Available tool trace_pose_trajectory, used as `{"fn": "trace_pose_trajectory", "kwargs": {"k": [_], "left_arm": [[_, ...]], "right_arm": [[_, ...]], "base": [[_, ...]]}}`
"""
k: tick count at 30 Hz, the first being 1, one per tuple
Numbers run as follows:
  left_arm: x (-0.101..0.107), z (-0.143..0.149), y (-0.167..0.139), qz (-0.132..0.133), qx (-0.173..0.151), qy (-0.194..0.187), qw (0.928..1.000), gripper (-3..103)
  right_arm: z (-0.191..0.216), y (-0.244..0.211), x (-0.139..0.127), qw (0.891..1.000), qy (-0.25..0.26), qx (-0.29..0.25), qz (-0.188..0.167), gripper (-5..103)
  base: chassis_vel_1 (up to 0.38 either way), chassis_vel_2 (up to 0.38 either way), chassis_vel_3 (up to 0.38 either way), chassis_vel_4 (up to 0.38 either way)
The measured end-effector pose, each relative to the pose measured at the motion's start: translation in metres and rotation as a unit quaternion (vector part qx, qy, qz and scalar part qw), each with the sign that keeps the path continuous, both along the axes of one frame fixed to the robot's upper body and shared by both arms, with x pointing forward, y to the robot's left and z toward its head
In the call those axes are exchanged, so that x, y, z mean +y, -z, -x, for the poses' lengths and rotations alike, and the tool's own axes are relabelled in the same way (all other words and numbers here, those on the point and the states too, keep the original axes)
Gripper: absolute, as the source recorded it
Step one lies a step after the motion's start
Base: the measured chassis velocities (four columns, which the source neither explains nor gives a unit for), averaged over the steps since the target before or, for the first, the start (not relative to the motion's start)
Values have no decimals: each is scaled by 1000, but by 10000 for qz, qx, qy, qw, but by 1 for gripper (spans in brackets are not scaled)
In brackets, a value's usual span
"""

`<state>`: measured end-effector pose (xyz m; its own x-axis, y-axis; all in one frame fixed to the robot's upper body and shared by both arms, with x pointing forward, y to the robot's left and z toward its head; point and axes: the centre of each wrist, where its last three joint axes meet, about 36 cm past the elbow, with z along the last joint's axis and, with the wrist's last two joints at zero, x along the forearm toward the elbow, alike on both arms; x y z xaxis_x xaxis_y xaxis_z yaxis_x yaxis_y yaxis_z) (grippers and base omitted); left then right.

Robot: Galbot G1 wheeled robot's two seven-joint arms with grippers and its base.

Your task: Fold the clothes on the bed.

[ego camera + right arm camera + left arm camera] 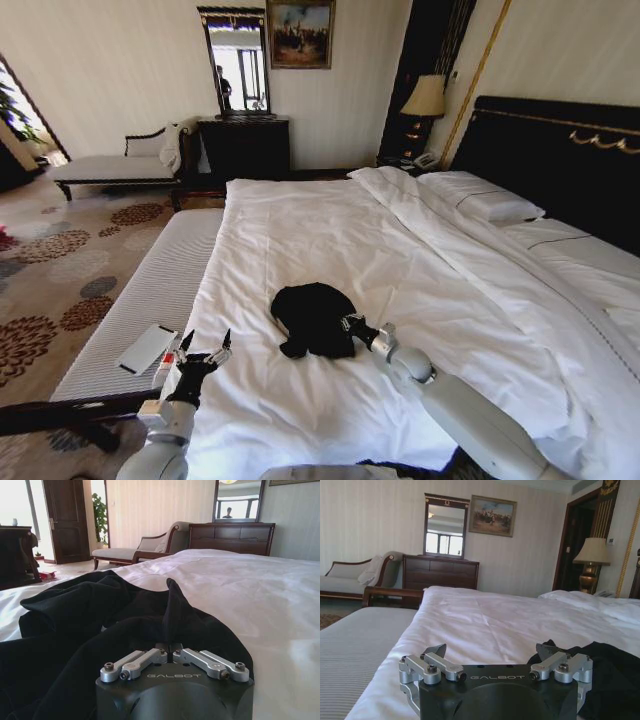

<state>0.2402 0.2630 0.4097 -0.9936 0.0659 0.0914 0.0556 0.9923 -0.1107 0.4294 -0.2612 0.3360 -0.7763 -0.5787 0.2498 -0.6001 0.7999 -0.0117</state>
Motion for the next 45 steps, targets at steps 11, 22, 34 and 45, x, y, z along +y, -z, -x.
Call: {"fn": "trace_pose_trajectory", "kwargs": {"k": [11,22,34,45], "left_arm": [[-20,-23,8,373,358,467,9976,100],[-39,-39,15,990,657,652,9908,82],[-53,-58,30,1433,873,757,9829,75],[-64,-62,39,1573,792,806,9811,66]], "right_arm": [[5,1,-4,10000,39,17,25,0],[9,2,-5,10000,16,37,73,0],[14,1,-11,9999,71,47,98,0],[13,1,-10,9999,61,58,99,0]], "base": [[0,0,0,0],[0,0,0,0],[0,0,0,0],[0,0,0,0]]}}
